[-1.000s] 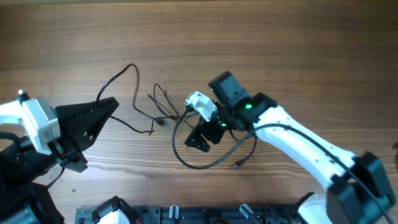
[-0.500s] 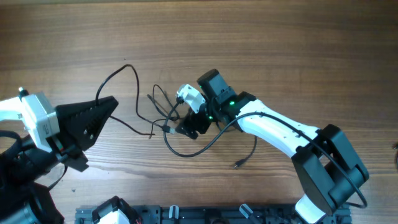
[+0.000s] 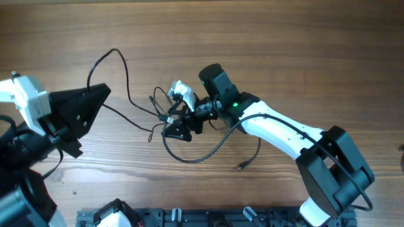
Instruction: Untangle cables
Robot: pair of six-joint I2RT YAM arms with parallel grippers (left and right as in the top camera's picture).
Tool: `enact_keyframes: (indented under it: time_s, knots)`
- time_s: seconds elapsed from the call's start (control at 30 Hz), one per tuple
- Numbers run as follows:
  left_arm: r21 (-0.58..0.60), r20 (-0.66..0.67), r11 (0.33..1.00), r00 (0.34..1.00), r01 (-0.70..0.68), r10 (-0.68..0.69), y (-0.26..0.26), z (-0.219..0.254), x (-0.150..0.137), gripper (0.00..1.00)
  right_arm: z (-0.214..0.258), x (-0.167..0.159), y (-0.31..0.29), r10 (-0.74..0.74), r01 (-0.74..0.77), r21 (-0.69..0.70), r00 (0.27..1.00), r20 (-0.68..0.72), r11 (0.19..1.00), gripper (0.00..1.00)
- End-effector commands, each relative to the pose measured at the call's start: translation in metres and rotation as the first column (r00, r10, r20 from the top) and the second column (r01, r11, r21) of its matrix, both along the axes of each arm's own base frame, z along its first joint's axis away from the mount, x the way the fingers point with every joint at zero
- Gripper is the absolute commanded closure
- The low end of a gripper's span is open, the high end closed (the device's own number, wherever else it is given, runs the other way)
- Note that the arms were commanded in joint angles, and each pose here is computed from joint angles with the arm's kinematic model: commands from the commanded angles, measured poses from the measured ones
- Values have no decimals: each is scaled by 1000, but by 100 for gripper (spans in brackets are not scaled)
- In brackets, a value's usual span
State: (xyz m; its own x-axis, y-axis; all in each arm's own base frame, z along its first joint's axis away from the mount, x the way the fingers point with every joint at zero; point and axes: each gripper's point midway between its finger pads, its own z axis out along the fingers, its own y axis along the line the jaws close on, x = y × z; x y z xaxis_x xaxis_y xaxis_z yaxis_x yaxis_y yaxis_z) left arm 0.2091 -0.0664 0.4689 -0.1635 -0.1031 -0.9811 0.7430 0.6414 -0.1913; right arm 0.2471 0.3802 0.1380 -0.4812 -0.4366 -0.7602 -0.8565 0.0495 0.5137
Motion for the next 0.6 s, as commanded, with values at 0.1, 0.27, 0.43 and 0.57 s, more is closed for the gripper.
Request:
enact_keyframes:
  time_s: [0.1, 0.27, 0.43, 0.57]
  knots:
    - [-24, -51, 999, 998, -37, 35, 15, -7, 20, 96, 20, -37, 0, 207, -195, 147, 975, -76, 970, 4]
    - [-39, -95, 997, 993, -68, 64, 27, -16, 36, 96, -31, 7, -12, -91, 85, -141, 995, -37, 986, 2]
    - [-62, -133, 996, 989, -70, 61, 35, -23, 48, 96, -81, 80, -70, -567, 566, -453, 810, 150, 689, 0]
    - [-70, -148, 995, 987, -71, 60, 39, -27, 53, 96, -57, 68, -39, -427, 431, -314, 900, 82, 846, 0]
